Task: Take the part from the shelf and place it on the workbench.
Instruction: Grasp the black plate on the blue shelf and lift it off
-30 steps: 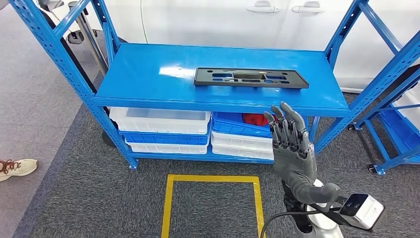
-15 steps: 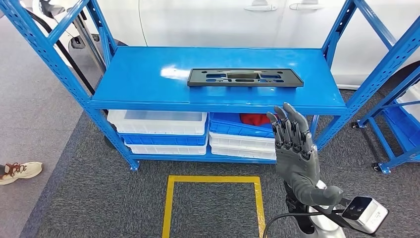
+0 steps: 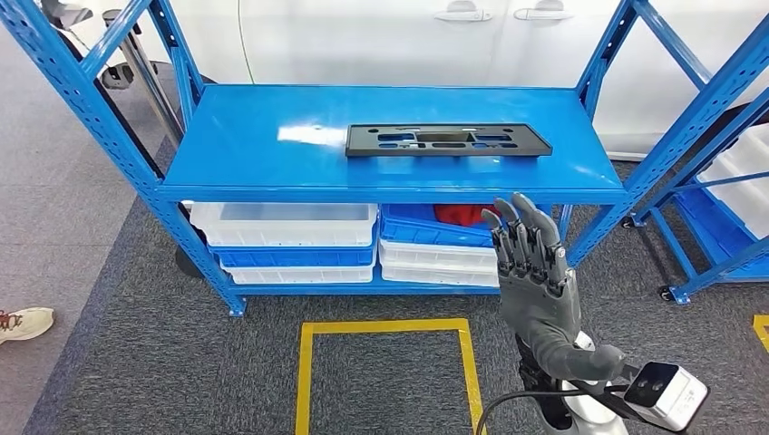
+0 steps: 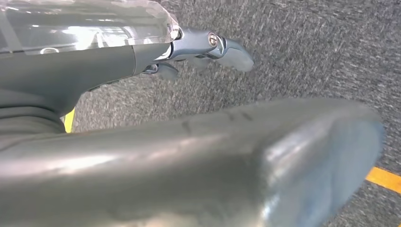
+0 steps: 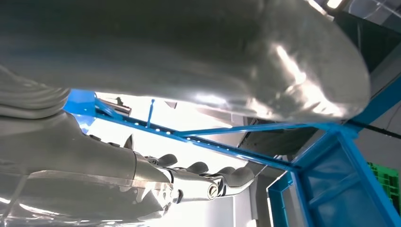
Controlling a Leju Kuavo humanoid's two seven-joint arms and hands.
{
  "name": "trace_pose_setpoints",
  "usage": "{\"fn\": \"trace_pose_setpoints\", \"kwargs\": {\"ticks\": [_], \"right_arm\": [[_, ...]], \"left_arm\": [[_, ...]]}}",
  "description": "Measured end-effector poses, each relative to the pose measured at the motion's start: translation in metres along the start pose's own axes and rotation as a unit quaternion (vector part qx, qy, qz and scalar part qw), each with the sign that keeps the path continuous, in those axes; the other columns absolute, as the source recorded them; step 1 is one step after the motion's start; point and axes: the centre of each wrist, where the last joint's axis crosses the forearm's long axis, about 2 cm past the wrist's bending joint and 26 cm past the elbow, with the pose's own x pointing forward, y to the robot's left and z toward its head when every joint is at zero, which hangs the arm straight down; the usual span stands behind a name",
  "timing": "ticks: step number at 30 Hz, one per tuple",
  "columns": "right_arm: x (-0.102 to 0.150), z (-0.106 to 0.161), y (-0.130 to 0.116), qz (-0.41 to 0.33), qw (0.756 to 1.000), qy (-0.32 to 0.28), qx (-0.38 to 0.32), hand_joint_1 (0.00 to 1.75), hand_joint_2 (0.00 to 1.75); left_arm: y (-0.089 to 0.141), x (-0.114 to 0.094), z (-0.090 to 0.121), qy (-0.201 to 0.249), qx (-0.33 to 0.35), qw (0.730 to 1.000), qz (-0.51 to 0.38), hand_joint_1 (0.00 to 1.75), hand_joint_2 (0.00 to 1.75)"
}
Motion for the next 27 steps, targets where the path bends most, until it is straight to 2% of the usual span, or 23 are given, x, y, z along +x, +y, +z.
{"fn": "trace_pose_setpoints", "kwargs": {"ticks": [27], "right_arm": [[-0.0002, 0.0053, 0.0039, -0.002, 1.0, 0.01, -0.003, 0.0, 0.0]], "left_arm": [[-0.0036, -0.0011, 0.0008, -0.003, -0.007, 1.0, 0.001, 0.0, 0.0]]}}
